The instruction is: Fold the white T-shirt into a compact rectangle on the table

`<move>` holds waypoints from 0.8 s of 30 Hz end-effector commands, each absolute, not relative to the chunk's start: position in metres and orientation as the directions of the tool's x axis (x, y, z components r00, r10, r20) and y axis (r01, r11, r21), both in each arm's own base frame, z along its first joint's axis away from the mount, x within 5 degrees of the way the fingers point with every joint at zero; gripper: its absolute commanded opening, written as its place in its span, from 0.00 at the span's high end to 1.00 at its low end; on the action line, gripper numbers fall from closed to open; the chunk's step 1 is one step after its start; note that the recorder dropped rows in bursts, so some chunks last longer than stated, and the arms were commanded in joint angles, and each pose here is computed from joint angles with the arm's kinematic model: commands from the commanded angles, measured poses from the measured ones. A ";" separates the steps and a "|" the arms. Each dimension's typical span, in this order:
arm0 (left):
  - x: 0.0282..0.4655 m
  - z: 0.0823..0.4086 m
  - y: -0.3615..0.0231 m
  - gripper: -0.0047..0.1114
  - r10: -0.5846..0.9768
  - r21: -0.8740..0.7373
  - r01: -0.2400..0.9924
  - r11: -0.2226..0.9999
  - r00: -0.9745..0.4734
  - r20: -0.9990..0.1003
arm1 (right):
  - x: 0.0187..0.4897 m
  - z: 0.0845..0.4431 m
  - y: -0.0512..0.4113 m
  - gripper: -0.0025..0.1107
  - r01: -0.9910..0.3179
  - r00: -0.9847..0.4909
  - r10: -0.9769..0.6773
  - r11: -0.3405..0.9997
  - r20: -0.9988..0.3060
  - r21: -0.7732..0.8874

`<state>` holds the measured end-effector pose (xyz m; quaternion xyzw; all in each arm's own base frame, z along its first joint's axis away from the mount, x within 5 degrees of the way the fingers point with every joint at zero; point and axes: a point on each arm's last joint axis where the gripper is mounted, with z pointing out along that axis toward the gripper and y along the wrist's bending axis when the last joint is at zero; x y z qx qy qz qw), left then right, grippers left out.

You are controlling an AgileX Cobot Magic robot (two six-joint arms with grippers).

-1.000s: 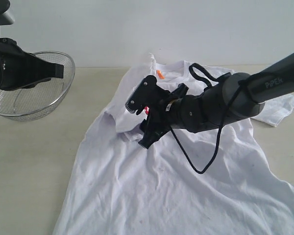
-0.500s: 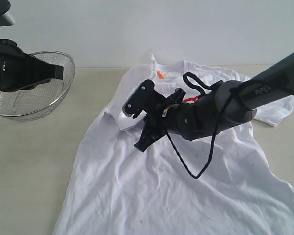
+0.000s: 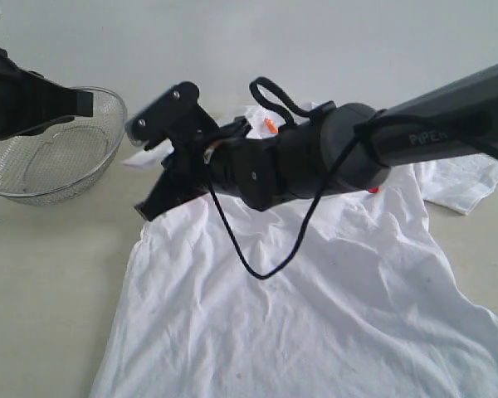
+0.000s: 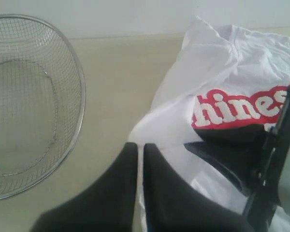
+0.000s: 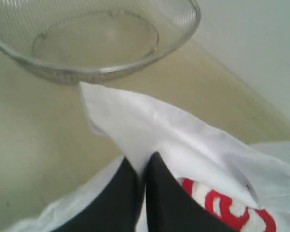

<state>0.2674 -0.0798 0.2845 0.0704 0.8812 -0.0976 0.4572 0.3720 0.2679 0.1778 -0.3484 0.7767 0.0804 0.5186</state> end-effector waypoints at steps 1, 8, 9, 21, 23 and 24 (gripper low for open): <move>0.260 0.292 -0.077 0.92 0.035 -0.106 0.215 0.971 -0.561 -0.827 | 0.387 0.196 0.282 0.98 -0.595 -0.238 -0.336 0.792 -0.911 -0.136; 0.257 0.291 -0.076 0.92 0.041 -0.104 0.213 0.972 -0.582 -0.812 | 0.417 0.185 0.305 0.81 -0.541 -0.336 -0.154 0.839 -0.929 0.056; 0.257 0.291 -0.076 0.92 0.041 -0.104 0.213 0.972 -0.582 -0.812 | 0.418 0.184 0.306 0.76 -0.536 -0.343 -0.139 0.841 -0.929 0.071; 0.255 0.290 -0.076 0.92 0.066 -0.086 0.222 0.971 -0.598 -0.799 | 0.421 0.200 0.312 0.51 -0.544 -0.407 -0.133 0.830 -0.904 0.123; 0.255 0.289 -0.075 0.92 0.079 -0.075 0.226 0.971 -0.601 -0.795 | 0.414 0.215 0.309 0.62 -0.556 -0.429 -0.155 0.821 -0.890 0.125; 0.255 0.290 -0.076 0.92 0.077 -0.075 0.227 0.971 -0.595 -0.800 | 0.410 0.222 0.304 0.70 -0.558 -0.437 -0.165 0.821 -0.884 0.122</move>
